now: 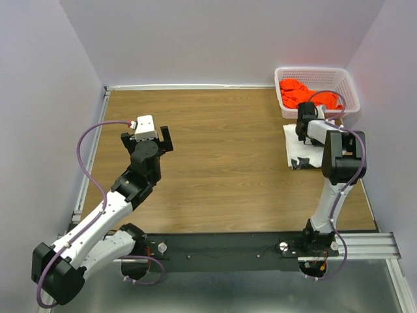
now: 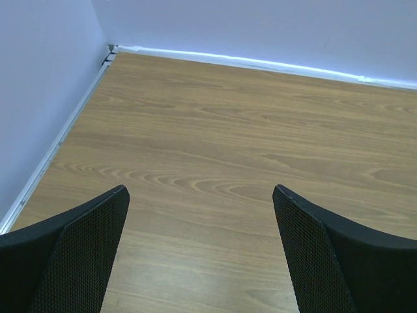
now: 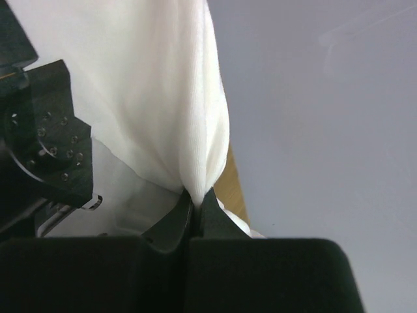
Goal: Fold and stack the t-shirts
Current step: Neatly place the folded tshirt to the corner
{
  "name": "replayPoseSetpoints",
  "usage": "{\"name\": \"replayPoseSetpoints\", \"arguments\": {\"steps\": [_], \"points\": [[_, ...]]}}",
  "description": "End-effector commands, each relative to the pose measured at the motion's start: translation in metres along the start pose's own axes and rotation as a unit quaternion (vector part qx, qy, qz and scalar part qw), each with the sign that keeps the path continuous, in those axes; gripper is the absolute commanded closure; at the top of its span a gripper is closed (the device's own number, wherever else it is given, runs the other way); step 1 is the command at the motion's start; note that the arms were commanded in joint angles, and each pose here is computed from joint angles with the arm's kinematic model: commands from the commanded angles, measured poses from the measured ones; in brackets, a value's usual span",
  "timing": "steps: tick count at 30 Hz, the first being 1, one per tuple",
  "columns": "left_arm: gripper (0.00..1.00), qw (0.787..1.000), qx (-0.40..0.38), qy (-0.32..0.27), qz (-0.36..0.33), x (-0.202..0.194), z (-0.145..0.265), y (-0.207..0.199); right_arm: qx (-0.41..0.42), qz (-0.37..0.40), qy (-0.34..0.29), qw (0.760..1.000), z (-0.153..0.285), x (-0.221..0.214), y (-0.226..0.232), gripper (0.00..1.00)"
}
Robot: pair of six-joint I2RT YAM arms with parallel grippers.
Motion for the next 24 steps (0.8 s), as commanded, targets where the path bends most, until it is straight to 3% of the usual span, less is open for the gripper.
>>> {"name": "replayPoseSetpoints", "arguments": {"steps": [1, 11, 14, 15, 17, 24], "points": [[0.01, 1.0, 0.028, -0.009, -0.012, -0.008, -0.003, 0.0, -0.046, 0.009, 0.037, 0.998, -0.032, -0.002, -0.021, 1.0], [0.01, 0.999, 0.035, 0.01, -0.035, -0.023, -0.011, -0.006, -0.07, -0.032, 0.053, 0.996, -0.072, -0.001, -0.054, 0.99], [0.01, 0.999, 0.033, 0.015, -0.041, -0.027, -0.013, -0.008, -0.075, -0.033, 0.06, 0.995, -0.08, 0.001, -0.055, 0.86], [0.01, 0.998, 0.033, 0.016, -0.041, -0.028, -0.014, -0.008, -0.078, -0.035, 0.062, 0.994, -0.082, 0.002, -0.055, 0.75], [0.01, 0.998, 0.034, 0.017, -0.043, -0.028, -0.015, -0.008, -0.09, -0.047, 0.064, 0.993, -0.083, 0.008, -0.059, 0.64], [0.01, 0.999, 0.027, 0.021, -0.041, -0.029, -0.016, -0.011, -0.136, -0.102, 0.075, 0.983, -0.07, 0.008, -0.08, 0.37]]}}
Point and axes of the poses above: each gripper's point midway between its finger pads, its own z axis back along the fingers, its own y axis along the line the jaws close on, x = y × z, the point moved 10 cm from there along z, back along the fingers, and after that the axes turned 15 degrees about z, right-handed, at the moved point
